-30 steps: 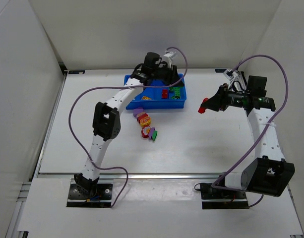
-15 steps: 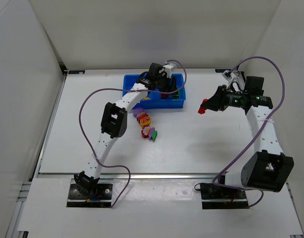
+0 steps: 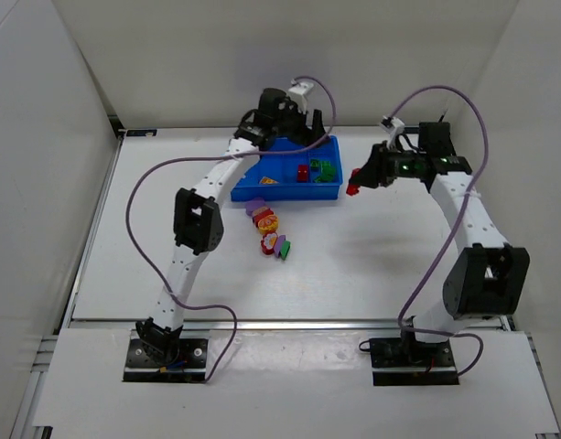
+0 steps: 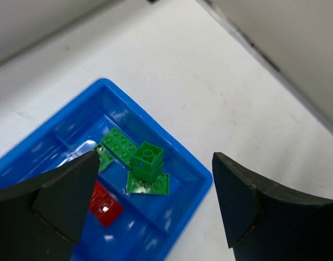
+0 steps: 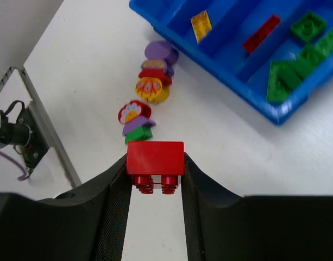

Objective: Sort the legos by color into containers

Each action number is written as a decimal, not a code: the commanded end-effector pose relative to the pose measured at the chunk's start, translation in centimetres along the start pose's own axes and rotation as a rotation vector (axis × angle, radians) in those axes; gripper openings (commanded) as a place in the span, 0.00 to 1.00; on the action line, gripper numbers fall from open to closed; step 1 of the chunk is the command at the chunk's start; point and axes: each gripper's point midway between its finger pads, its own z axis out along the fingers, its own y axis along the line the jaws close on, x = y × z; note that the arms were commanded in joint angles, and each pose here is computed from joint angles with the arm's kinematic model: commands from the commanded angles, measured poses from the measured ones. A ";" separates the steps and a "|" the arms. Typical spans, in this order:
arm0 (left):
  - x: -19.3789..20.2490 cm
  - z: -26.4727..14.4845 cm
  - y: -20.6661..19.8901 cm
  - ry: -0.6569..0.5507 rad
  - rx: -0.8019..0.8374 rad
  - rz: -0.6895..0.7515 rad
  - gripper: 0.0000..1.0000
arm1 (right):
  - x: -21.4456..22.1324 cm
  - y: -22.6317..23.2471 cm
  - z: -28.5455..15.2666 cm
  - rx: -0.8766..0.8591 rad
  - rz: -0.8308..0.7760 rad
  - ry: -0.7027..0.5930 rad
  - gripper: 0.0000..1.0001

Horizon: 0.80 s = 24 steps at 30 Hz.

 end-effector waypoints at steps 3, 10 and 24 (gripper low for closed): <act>-12.8 -14.9 -1.1 -0.170 -0.015 0.093 0.99 | -6.6 -0.5 6.1 0.008 -0.142 -0.053 0.08; -12.4 -28.9 3.1 -0.196 -0.022 -0.118 0.99 | -8.5 -2.8 14.1 0.042 -0.160 -0.020 0.08; -4.4 -35.5 3.5 -0.144 -0.064 -0.323 0.99 | -4.6 -8.7 23.1 0.151 -0.251 0.072 0.28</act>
